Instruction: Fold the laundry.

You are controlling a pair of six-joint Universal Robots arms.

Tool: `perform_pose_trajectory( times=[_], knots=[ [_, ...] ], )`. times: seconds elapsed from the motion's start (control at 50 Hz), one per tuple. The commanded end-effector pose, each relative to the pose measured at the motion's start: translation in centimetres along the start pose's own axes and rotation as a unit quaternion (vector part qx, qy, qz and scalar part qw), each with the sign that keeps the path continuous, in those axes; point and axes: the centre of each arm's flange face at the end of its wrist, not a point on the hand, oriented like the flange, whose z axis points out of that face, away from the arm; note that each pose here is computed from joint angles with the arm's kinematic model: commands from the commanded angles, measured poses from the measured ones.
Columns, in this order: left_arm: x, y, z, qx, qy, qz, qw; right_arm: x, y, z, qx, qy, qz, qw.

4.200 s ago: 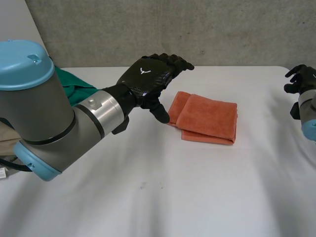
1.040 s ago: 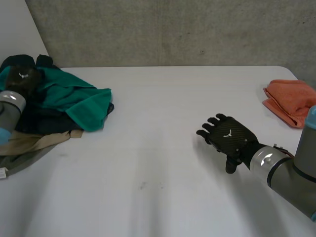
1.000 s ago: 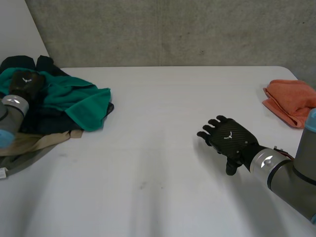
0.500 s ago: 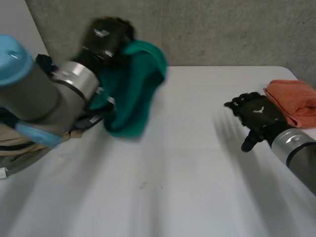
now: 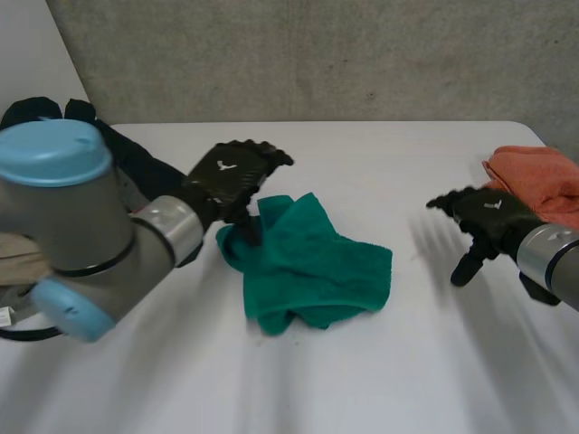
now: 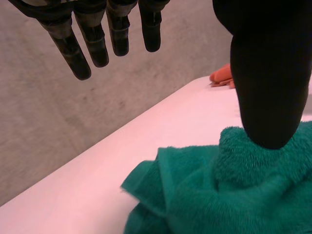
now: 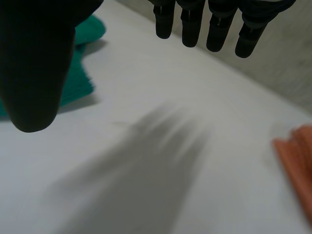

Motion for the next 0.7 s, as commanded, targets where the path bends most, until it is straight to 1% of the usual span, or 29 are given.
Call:
perform_pose_trajectory(
  times=[0.02,0.1,0.18,0.26,0.34,0.44,0.56,0.7],
  knots=[
    [-1.4,1.8,-2.6,-0.039,-0.024,-0.015,0.999,-3.0,1.4,-0.1,-0.038,-0.055,0.056,0.996],
    [-0.9,3.5,-3.2,-0.065,-0.014,-0.023,0.998,-4.6,1.7,0.1,-0.012,-0.080,0.044,0.996],
    [-0.7,4.2,-3.3,-0.075,-0.001,-0.030,0.997,-5.9,2.9,1.0,-0.008,-0.090,0.036,0.995],
    [0.5,5.5,-3.5,-0.095,0.030,-0.039,0.994,-8.0,3.5,1.5,0.004,-0.111,0.016,0.994],
    [1.9,6.1,-4.1,-0.105,0.048,-0.046,0.992,-8.7,3.9,2.1,0.018,-0.105,0.005,0.994],
    [4.2,5.8,-4.7,-0.102,0.074,-0.037,0.991,-8.9,4.1,2.7,0.024,-0.090,-0.001,0.996],
    [5.8,5.9,-4.9,-0.104,0.068,-0.023,0.992,-9.0,4.0,2.4,0.024,-0.084,-0.002,0.996],
    [5.2,6.2,-2.9,-0.080,0.008,0.001,0.997,-9.2,4.6,1.9,0.012,-0.088,0.000,0.996]
  ],
)
